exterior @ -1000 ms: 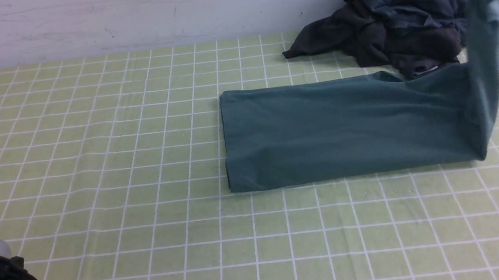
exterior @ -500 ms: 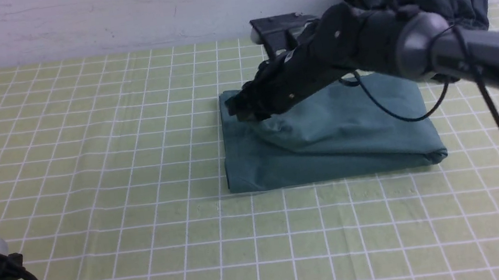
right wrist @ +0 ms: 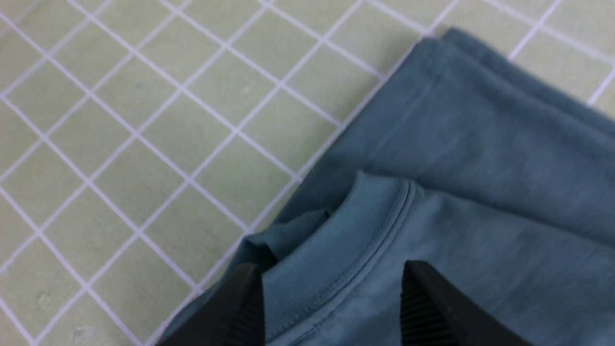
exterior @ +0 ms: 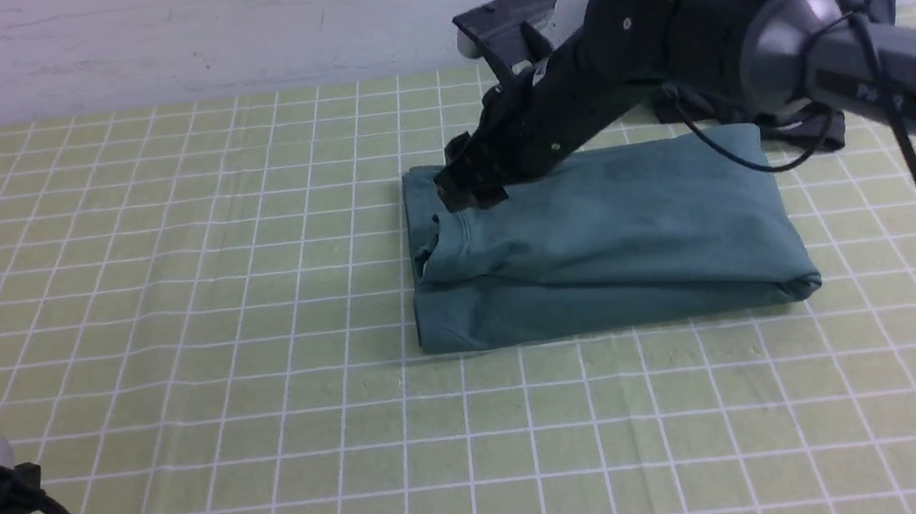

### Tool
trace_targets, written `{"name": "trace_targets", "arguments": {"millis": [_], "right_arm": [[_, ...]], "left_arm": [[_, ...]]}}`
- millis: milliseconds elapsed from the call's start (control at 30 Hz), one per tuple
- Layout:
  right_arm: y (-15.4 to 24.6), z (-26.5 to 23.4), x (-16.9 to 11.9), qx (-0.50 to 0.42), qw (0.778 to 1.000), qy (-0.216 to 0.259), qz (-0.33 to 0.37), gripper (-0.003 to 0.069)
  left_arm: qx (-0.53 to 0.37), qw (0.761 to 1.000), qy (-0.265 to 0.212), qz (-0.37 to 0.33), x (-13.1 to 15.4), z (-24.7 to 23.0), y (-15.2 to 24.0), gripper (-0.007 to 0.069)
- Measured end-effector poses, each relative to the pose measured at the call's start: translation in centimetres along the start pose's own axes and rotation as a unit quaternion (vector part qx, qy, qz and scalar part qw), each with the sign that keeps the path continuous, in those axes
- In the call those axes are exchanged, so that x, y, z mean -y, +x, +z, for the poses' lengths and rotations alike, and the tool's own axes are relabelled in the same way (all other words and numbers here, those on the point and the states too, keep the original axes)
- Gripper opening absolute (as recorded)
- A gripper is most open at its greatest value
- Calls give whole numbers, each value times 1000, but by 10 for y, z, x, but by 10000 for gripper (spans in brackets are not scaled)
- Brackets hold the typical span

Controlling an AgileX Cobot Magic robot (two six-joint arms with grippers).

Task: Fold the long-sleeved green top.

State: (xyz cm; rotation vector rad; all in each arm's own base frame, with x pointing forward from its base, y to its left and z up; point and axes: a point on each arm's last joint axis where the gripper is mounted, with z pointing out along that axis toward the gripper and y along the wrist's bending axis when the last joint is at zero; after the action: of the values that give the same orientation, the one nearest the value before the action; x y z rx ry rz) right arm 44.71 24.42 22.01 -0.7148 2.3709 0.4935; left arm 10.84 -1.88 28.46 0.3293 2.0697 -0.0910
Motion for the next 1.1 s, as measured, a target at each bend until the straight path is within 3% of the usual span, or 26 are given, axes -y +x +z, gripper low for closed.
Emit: {"name": "trace_targets", "arguments": {"millis": [67, 133, 200, 300, 433, 600, 733, 833, 867, 900, 1100], "right_arm": [[14, 26, 1, -23, 999, -22, 32, 267], [22, 39, 0, -33, 998, -36, 48, 230], [31, 54, -2, -40, 996, -60, 60, 129], [24, 44, -4, -38, 995, -75, 57, 71], [-3, 2, -8, -17, 997, -77, 17, 50], [-64, -126, 2, 121, 992, -23, -36, 47], [-77, -229, 10, 204, 976, 27, -66, 47], [-69, -303, 21, 236, 965, 84, -77, 46], [-68, -307, 21, 237, 965, 87, -78, 45], [-59, -346, 23, 256, 955, 126, -82, 43], [-16, -403, 8, 296, 925, 216, -97, 11]], "left_arm": [[1, 1000, -1, 0, 0, 0, 0, 58], [2, 1000, -1, 1, 0, 0, 0, 58], [3, 1000, -2, 4, 0, 0, -1, 58], [11, 1000, -1, 3, 1, -3, -1, 58], [52, 999, -2, 12, 4, -18, -2, 58], [129, 990, -20, 52, 12, -44, 11, 58], [148, 986, -33, 65, 14, -43, 28, 58], [141, 987, -37, 72, 14, -37, 41, 58], [140, 987, -36, 73, 15, -36, 42, 58], [134, 988, -34, 73, 15, -34, 46, 58], [98, 992, -17, 72, 18, -28, 58, 58]]}}
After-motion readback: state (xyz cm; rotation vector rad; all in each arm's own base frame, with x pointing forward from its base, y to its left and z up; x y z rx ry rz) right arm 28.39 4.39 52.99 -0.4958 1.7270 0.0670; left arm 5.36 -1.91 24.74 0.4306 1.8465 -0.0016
